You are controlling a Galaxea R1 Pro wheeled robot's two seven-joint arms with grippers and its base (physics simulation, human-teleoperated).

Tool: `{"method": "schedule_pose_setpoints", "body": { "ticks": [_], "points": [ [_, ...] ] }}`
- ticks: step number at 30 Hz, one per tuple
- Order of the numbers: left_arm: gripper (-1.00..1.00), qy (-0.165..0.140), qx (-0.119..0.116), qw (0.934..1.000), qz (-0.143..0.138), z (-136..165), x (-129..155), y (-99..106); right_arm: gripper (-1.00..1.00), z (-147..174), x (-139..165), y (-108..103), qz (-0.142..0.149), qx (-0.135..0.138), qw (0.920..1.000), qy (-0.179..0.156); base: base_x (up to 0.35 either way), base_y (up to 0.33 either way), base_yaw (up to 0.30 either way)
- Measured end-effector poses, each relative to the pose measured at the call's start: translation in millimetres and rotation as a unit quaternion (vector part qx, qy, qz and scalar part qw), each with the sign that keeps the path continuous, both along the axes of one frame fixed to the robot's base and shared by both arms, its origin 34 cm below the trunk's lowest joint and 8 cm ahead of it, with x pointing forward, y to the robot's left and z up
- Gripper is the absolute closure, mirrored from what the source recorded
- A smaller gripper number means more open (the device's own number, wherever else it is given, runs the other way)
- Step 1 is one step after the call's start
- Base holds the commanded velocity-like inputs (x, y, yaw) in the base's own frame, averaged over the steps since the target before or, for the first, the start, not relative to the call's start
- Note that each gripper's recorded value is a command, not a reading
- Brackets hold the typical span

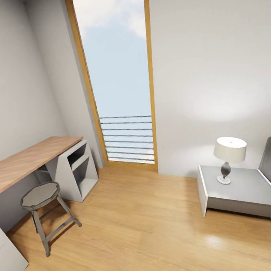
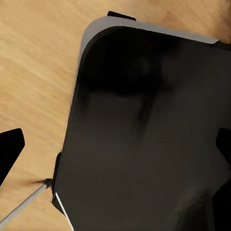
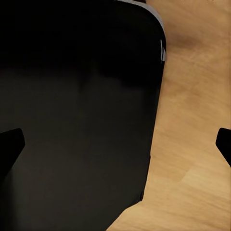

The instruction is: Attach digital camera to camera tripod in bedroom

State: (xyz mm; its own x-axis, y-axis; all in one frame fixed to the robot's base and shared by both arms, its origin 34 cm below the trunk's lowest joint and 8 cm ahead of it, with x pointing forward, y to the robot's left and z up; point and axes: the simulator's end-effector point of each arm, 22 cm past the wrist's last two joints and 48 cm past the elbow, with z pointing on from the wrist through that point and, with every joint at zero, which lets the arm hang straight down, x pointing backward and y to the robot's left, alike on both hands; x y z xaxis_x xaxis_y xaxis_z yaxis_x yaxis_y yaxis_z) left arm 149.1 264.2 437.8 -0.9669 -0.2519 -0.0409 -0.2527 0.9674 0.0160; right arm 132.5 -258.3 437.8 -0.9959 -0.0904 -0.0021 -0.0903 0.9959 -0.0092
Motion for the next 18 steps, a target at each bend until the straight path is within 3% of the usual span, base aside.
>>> {"method": "schedule_pose_setpoints", "body": {
  "ticks": [1, 2, 5, 7, 9, 10, 11, 12, 14, 18],
  "points": [
    [-1.0, -0.004, 0.003, 1.0, 0.005, 0.1, 4.2, 3.8, -1.0, 0.0, 0.2, 0.5, 0.0, 0.0, 1.0, 0.0, 0.0, 0.0, 0.0],
    [-1.0, -0.028, 0.013, 0.9992, 0.026, 2.2, 35.3, 19.6, -1.0, 0.0, 0.4, 0.3, 0.001, 0.002, 1.0, 0.0, 0.0, 0.0, 0.0],
    [-1.0, -0.049, 0.011, 0.998, 0.038, 9.4, 79.8, 31.5, -1.0, -0.1, 5.7, 0.4, 0.002, 0.003, 1.0, -0.003, 0.0, 0.0, 0.0],
    [-1.0, -0.048, -0.003, 0.9982, 0.035, 25.6, 127.1, 40.1, -1.0, 0.6, 43.7, -4.4, 0.003, 0.0, 0.9996, -0.027, 0.0, 0.0, 0.0],
    [-1.0, -0.044, -0.011, 0.9985, 0.031, 37.9, 149.3, 42.3, -1.0, 3.3, 78.1, -12.4, 0.002, -0.005, 0.999, -0.045, 0.0, 0.0, 0.0],
    [-1.0, -0.039, -0.018, 0.9988, 0.025, 51.0, 167.9, 44.2, -1.0, 8.7, 113.5, -23.2, 0.001, -0.014, 0.9984, -0.055, 0.0, 0.0, 0.0],
    [-1.0, -0.04, -0.023, 0.9988, 0.015, 74.3, 202.7, 47.9, -1.0, 23.2, 169.4, -42.4, -0.005, -0.03, 0.9977, -0.061, 0.0, 0.0, 0.0],
    [-1.0, -0.06, -0.021, 0.9979, 0.009, 96.2, 242.8, 52.2, -1.0, 40.7, 218.4, -53.6, -0.01, -0.04, 0.9965, -0.073, 0.0, 0.0, 0.0],
    [-1.0, -0.078, -0.018, 0.9968, 0.005, 115.7, 277.9, 56.1, -1.0, 58.4, 257.1, -60.5, -0.016, -0.045, 0.9954, -0.083, 0.0, 0.0, 0.0],
    [-1.0, -0.127, -0.01, 0.9918, 0.005, 159.9, 357.8, 60.3, -1.0, 104.8, 350.4, -66.0, -0.026, -0.047, 0.9894, -0.135, 0.0, 0.0, 0.0]
  ]
}}
